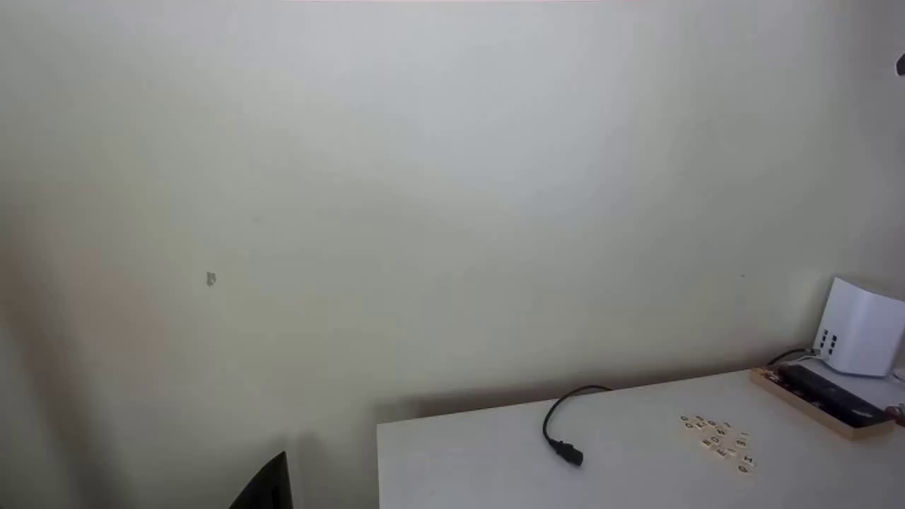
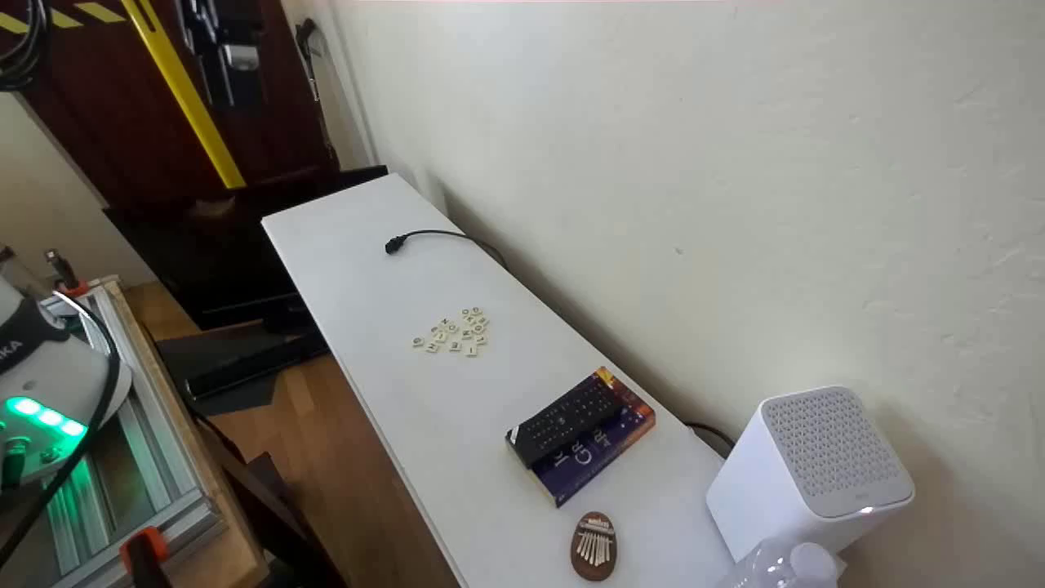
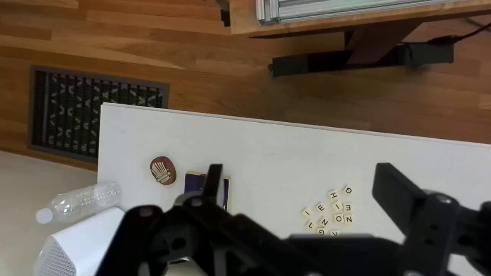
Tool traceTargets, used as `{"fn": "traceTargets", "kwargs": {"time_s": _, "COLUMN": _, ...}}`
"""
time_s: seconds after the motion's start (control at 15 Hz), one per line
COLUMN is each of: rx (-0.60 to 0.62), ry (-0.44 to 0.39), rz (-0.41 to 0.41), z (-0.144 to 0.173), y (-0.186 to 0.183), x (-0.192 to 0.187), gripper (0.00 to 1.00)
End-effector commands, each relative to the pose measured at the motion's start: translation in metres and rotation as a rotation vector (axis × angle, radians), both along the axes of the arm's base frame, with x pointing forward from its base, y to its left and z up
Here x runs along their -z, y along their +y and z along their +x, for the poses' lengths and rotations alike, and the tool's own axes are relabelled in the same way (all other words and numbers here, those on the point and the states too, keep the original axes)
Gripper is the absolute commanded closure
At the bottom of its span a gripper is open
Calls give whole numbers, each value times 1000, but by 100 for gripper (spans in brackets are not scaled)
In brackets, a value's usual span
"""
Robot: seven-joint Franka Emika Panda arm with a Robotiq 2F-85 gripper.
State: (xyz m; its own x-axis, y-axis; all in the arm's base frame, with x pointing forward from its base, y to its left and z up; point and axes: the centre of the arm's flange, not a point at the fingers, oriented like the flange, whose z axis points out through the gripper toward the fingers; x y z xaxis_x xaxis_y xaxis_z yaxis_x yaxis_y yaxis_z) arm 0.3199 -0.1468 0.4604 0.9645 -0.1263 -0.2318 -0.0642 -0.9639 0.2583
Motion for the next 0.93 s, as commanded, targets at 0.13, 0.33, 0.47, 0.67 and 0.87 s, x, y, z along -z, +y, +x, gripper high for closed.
{"fn": "traceTargets", "kwargs": {"time_s": 0.13, "rx": 0, "ry": 0, "rz": 0, "z": 0, "y": 0, "x": 0, "gripper": 0}}
{"fn": "traceTargets", "kwargs": {"time_s": 0.33, "rx": 0, "ry": 0, "rz": 0, "z": 0, "y": 0, "x": 0, "gripper": 0}}
{"fn": "traceTargets", "kwargs": {"time_s": 0.47, "rx": 1, "ry": -46, "rz": 11, "z": 11, "y": 16, "x": 9, "gripper": 0}}
{"fn": "traceTargets", "kwargs": {"time_s": 0.67, "rx": -28, "ry": -141, "rz": 14, "z": 28, "y": 37, "x": 20, "gripper": 0}}
{"fn": "traceTargets", "kwargs": {"time_s": 0.87, "rx": -63, "ry": -208, "rz": 20, "z": 43, "y": 54, "x": 36, "gripper": 0}}
